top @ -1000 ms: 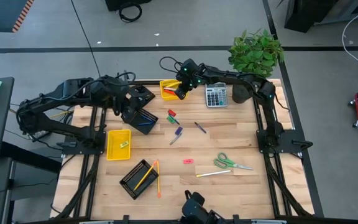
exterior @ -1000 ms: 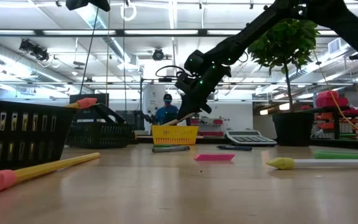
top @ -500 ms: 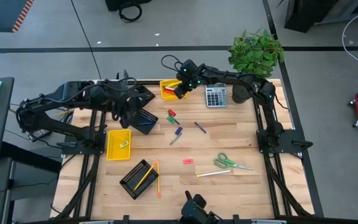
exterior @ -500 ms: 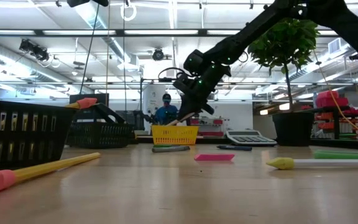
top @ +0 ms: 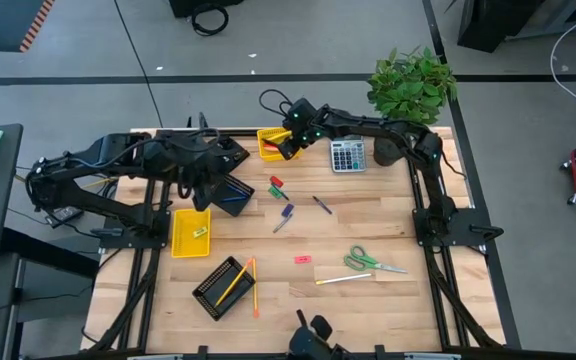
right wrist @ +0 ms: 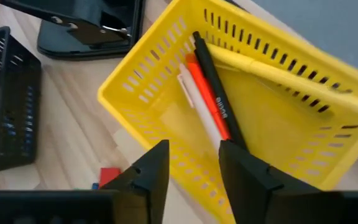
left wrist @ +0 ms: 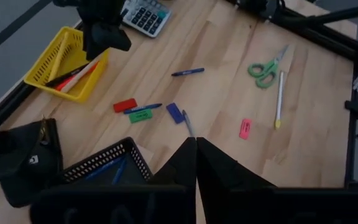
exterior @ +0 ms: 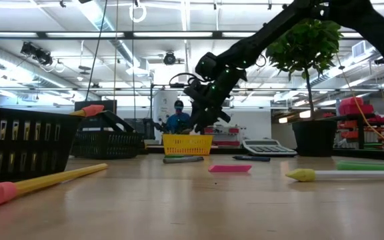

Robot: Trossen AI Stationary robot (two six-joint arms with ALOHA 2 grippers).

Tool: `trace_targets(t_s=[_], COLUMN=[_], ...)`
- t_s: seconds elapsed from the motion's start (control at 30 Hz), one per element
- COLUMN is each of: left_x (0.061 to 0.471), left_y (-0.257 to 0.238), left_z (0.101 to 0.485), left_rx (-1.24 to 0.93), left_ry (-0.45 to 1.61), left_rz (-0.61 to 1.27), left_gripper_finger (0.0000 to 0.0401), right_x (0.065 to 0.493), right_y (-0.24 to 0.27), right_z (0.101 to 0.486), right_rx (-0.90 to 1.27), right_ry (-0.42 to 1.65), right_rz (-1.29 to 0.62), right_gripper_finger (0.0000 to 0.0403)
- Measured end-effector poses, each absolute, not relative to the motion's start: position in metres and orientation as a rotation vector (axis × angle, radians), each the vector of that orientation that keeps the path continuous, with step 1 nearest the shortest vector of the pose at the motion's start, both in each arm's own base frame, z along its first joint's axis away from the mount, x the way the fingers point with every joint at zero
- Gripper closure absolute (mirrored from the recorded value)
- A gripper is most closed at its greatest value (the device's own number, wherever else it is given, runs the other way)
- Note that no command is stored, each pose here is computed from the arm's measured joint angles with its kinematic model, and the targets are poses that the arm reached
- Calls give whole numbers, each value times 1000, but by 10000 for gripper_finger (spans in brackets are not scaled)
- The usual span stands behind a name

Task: Sort crayons/erasers/pens/pencils in bins
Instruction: Put the white pencil into the bottom black basket

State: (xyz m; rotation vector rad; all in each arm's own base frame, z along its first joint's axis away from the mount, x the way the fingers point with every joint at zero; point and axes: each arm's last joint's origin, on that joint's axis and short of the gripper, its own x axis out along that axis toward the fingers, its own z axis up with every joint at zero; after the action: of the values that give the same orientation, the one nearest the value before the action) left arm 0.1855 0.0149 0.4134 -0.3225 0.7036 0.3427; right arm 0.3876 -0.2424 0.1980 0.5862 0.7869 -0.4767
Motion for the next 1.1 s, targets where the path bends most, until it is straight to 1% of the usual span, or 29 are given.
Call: trace_targets(t_s=[0.13, 0.27, 0.33, 0.43, 0.5, 0.6, 0.7, 0.8, 0.9, 1.0, 1.1], left_x=[186, 184, 181, 172, 164, 151, 138, 125, 111, 101, 94], left_y=[15, 14, 13, 12, 12, 11, 10, 8, 7, 6, 6], left_z=[414, 415, 416, 420, 424, 430, 435, 438, 439, 440, 440], left_rx=[-253, -201, -190, -190, -186, -176, -194, -238, -256, -251, -230], left_ry=[710, 718, 717, 700, 676, 636, 598, 573, 562, 558, 558], left_rz=[312, 252, 188, 96, 73, 69, 71, 80, 84, 82, 76], left_gripper_finger=[391, 380, 377, 380, 388, 394, 389, 373, 365, 366, 373], right_x=[390, 390, 389, 385, 380, 372, 371, 377, 386, 392, 392], right_y=[-235, -220, -209, -186, -167, -137, -108, -80, -51, -19, 14], right_z=[203, 230, 245, 263, 271, 274, 274, 274, 275, 277, 277], right_rx=[641, 634, 619, 633, 659, 692, 757, 877, 974, 977, 982], right_ry=[771, 723, 706, 732, 799, 928, 1004, 1000, 955, 913, 914], right_rz=[-485, -441, -420, -403, -414, -480, -548, -584, -603, -594, -599], right_gripper_finger=[246, 245, 245, 245, 244, 244, 244, 244, 244, 244, 244])
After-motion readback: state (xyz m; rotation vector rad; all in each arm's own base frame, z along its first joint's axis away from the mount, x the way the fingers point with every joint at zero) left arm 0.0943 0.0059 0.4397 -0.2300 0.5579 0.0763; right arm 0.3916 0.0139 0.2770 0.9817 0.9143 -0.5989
